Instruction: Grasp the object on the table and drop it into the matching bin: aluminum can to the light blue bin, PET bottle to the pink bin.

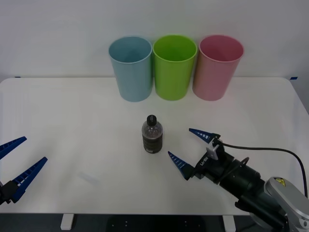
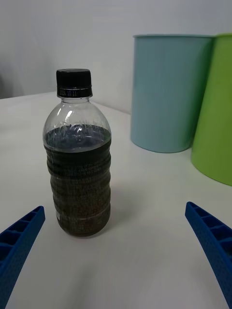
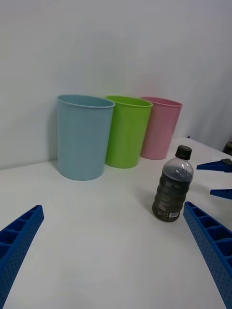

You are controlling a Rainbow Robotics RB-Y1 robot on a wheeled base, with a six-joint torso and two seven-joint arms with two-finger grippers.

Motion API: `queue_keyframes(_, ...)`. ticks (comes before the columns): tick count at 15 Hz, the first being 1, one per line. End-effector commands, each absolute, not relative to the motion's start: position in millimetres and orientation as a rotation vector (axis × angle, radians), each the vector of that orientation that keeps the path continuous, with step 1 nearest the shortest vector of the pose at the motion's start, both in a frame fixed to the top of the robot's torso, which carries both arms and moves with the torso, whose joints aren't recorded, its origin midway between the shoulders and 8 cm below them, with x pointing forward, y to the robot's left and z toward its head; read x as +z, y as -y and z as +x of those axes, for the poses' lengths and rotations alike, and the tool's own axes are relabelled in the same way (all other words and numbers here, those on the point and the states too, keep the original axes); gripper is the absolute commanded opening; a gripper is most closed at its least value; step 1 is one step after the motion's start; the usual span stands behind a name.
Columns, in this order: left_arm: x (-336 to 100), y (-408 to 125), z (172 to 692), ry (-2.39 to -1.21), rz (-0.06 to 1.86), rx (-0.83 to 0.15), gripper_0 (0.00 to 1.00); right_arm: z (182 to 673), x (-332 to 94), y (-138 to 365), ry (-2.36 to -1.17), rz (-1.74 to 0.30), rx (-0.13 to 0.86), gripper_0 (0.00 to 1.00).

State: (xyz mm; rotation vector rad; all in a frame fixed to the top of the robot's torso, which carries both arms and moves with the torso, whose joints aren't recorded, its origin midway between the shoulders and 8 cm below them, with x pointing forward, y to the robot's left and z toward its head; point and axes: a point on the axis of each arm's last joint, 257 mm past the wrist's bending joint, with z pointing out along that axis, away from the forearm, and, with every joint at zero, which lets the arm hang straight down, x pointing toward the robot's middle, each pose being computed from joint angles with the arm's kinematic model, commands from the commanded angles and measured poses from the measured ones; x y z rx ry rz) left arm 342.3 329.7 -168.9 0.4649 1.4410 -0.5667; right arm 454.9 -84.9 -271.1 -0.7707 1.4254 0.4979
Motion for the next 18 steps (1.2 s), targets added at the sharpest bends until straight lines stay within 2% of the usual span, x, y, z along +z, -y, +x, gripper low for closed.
queue_keyframes(1,-169,-330,342,-1.441,0.465,-0.567,1.0,463,-273,70,-1.425,-0.781,0.501,1.0)
queue_keyframes(7,-169,-330,342,-1.441,0.465,-0.567,1.0,477,-285,37,-1.441,-0.809,0.534,1.0)
queue_keyframes(18,-169,-330,342,-1.441,0.465,-0.567,1.0,494,-292,-7,-1.459,-0.847,0.529,1.0)
